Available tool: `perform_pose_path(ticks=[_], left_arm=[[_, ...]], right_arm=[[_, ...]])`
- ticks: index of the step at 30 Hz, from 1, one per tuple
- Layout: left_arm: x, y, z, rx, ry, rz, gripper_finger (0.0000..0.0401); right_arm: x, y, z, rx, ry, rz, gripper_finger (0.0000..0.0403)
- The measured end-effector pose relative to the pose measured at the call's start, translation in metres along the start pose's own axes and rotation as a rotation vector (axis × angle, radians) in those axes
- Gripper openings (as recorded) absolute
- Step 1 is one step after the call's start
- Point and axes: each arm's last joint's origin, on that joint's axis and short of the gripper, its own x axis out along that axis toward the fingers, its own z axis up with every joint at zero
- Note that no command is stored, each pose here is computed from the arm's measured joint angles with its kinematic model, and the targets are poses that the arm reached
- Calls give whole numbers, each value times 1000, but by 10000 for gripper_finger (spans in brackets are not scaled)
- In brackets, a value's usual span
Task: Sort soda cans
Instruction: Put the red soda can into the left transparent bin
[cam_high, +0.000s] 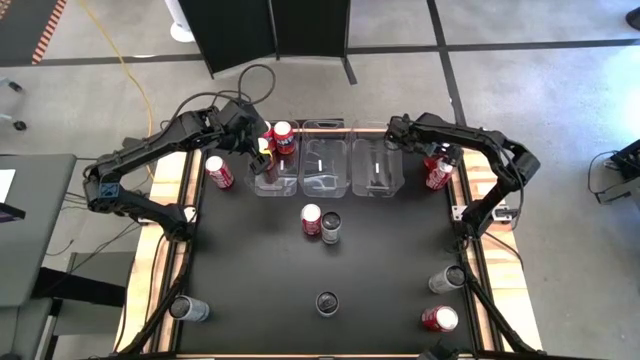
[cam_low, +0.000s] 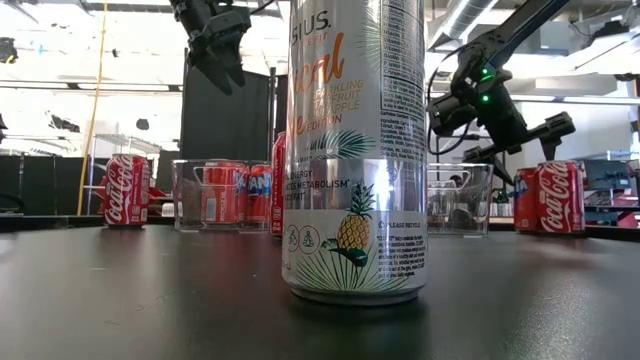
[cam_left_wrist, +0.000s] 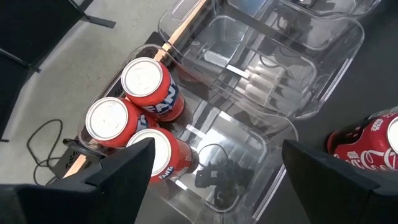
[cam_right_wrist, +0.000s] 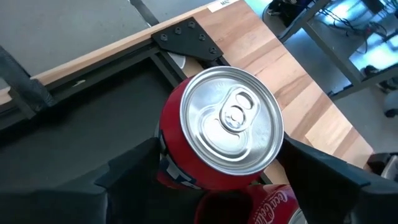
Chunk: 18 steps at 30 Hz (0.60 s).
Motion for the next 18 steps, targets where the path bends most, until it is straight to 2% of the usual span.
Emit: perform_pose_path(ticks=[12, 18], left_arm=[[0, 0, 0, -13, 0, 1, 346], [1, 6, 0, -33, 3, 16, 346]], right_arm=[[4, -1, 5, 59, 9, -15, 354], [-6, 1, -8, -62, 8, 27, 354]])
